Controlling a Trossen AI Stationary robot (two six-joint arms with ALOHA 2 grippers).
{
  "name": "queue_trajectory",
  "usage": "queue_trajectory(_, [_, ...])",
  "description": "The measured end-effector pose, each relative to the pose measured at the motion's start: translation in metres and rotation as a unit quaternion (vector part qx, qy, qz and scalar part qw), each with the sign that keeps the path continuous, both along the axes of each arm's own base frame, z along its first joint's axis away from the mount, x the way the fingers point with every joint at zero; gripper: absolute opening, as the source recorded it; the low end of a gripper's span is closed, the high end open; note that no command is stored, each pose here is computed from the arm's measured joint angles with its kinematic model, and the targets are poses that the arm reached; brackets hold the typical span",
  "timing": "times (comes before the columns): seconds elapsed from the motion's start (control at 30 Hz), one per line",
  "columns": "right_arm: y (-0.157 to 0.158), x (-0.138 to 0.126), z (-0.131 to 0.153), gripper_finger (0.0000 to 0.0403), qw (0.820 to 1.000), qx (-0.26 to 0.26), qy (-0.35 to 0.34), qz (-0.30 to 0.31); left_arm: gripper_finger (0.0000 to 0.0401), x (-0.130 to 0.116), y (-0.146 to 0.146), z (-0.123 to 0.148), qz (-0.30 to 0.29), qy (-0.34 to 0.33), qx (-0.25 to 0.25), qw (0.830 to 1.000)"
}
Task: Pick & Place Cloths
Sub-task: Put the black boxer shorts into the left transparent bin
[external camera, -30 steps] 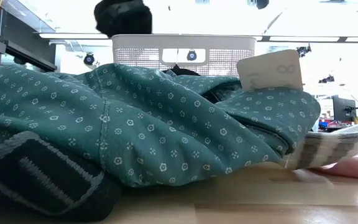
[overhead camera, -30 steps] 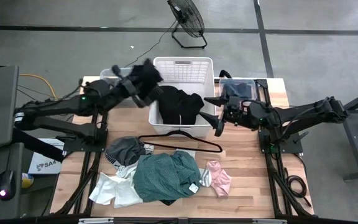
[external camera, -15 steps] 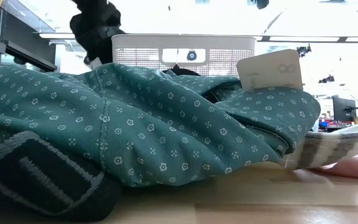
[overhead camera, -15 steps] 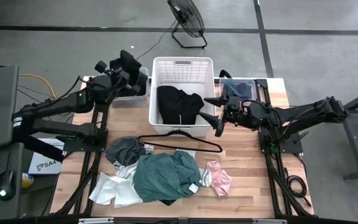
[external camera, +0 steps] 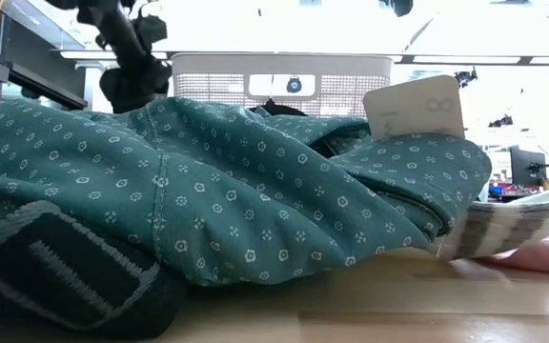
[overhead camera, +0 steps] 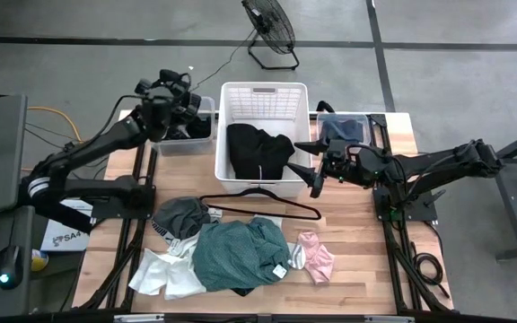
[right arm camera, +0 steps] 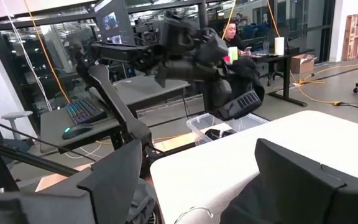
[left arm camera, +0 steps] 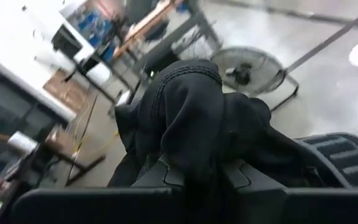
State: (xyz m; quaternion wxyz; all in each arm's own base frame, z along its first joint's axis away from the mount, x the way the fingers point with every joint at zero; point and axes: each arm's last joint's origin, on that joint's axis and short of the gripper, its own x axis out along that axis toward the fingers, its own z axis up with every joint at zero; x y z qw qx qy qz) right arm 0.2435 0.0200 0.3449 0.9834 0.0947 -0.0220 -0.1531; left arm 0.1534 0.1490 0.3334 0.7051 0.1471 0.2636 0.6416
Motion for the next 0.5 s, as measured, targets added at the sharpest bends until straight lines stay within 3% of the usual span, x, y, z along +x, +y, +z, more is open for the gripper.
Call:
queue_trajectory(0.3, [0.0,0.0,-0.001,0.0307,1.0,0.001,0.006,0.0,0.0025,0.01,0.034,-0.028,0.044,0.026,-0.039,0.998])
queue_trajectory(0.5, [0.0,0.0,-0.004,0.0307,1.0,0.01,0.015,0.0,0.0025,0.011,0.033,-0.053,0.04,0.017,-0.129,0.991])
